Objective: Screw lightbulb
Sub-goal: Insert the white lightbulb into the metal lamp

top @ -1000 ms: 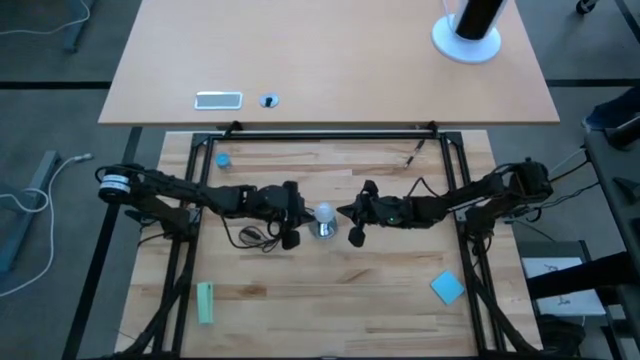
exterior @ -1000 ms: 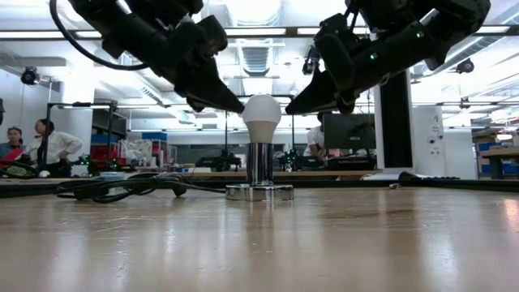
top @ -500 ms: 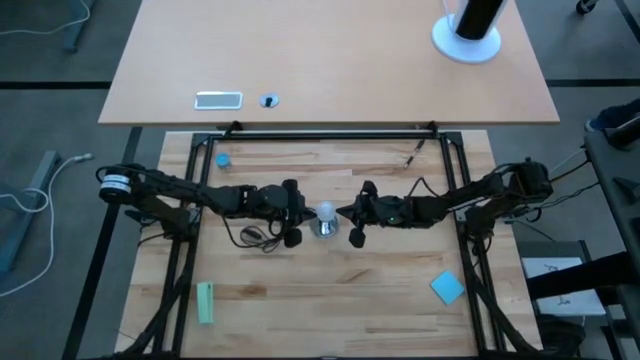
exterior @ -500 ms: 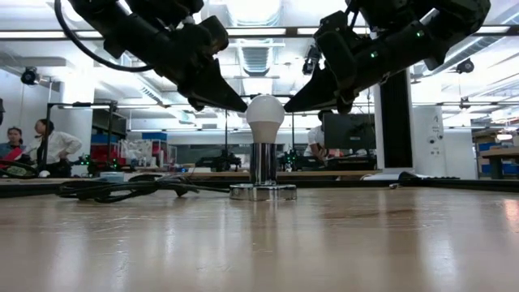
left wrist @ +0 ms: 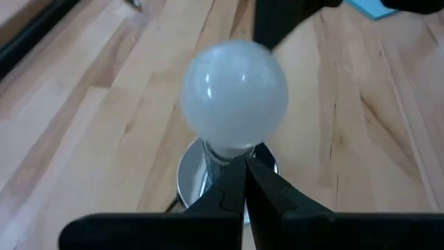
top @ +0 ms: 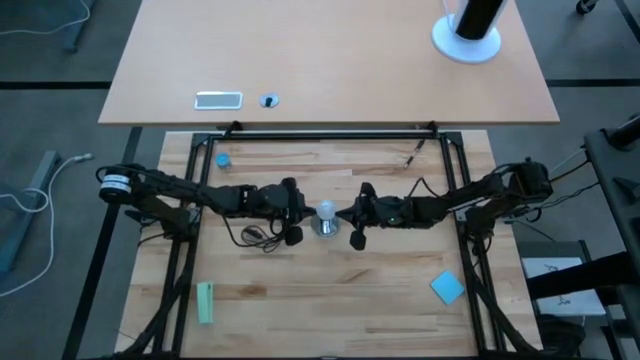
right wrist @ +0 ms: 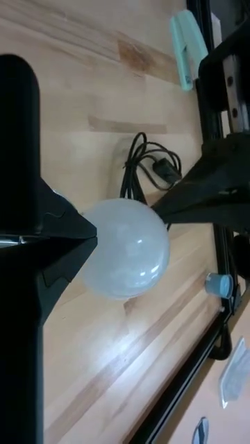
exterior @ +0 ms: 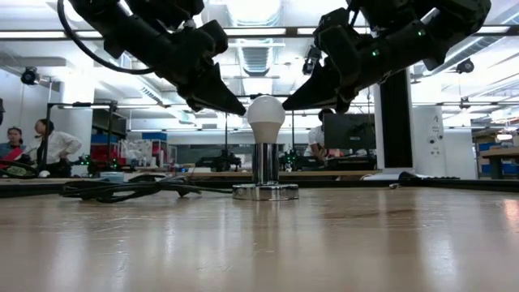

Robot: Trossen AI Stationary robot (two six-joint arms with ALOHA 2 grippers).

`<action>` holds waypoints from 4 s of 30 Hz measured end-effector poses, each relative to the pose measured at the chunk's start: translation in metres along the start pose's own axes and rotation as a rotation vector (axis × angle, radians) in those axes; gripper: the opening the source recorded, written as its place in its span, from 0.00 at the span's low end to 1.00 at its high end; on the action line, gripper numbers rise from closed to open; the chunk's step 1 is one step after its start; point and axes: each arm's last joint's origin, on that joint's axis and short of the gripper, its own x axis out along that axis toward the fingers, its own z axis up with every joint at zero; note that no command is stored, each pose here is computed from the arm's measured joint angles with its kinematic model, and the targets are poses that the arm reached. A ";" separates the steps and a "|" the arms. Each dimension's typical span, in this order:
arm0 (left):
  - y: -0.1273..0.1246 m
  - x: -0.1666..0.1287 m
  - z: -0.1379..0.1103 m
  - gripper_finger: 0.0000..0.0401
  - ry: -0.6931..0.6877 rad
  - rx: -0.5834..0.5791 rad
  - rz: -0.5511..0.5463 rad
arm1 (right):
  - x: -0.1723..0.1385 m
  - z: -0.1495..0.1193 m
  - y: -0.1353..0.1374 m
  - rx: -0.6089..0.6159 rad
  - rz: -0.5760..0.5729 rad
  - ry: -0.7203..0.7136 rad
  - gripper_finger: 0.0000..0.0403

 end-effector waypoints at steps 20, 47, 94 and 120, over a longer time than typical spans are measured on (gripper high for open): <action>-0.003 0.004 0.001 0.00 -0.022 0.013 -0.025 | 0.018 -0.001 -0.005 0.020 -0.095 0.004 0.00; 0.002 0.002 -0.006 0.00 0.048 -0.017 0.088 | 0.018 -0.005 0.012 0.031 0.014 0.093 0.00; 0.000 -0.008 0.003 0.00 -0.006 -0.008 0.011 | 0.021 0.007 0.004 -0.003 -0.189 0.148 0.00; 0.003 0.003 -0.001 0.00 -0.008 -0.004 0.074 | 0.019 0.010 0.021 -0.024 -0.067 0.200 0.00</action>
